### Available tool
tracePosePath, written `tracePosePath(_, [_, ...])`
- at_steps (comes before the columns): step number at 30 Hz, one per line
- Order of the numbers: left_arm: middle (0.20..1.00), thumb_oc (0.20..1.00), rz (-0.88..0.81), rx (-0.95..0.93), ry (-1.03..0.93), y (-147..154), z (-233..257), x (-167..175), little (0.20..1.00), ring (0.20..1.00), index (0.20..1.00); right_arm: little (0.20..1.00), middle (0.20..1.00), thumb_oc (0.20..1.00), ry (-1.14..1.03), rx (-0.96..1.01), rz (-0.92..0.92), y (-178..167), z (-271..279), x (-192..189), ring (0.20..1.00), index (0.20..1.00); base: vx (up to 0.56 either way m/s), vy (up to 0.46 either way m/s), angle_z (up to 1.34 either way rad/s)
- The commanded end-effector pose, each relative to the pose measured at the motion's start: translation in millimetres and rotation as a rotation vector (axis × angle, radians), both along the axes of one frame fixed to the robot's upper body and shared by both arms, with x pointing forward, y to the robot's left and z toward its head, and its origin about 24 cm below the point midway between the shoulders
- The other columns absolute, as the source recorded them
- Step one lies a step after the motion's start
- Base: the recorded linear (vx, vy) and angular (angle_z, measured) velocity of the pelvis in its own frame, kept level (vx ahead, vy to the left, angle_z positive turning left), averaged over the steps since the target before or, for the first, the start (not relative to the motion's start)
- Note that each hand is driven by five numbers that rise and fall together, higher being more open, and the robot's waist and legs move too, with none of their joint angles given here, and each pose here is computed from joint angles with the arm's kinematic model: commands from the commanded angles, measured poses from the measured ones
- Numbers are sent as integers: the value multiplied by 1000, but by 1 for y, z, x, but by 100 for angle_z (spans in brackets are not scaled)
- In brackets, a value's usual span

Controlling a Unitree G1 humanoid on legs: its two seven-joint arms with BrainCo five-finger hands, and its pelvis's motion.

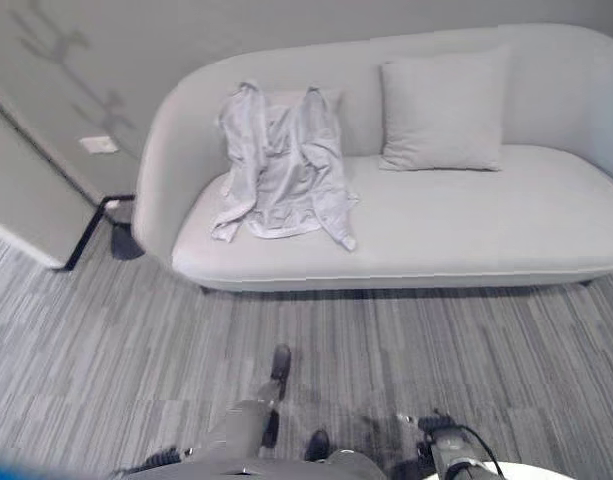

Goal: Hang the clothes on the sofa on the clothes rack.

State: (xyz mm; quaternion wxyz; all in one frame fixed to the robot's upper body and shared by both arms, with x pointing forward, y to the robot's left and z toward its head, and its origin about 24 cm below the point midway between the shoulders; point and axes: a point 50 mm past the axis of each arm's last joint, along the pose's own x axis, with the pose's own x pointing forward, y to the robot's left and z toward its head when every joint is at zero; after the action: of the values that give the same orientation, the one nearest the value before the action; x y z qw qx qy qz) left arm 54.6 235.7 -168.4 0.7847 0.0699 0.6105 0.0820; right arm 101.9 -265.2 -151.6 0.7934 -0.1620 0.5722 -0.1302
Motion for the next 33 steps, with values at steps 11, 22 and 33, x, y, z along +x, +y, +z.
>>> tracePosePath(11, [1000,1000,-20,69,-107,24,14,38,1000,1000,1000,1000,1000,1000,14,15,36,1,-2,-9,1000,1000,278,222,-21])
tracePosePath(22, [1000,1000,-65,101,-101,28,15,40,1000,1000,1000,1000,1000,1000,-19,11,-1,-2,1,-4,1000,1000,277,54,19])
tracePosePath(33, [1000,1000,-163,79,-130,9,13,51,1000,1000,1000,1000,1000,1000,-14,-18,-21,-15,4,-10,1000,1000,423,-153,81])
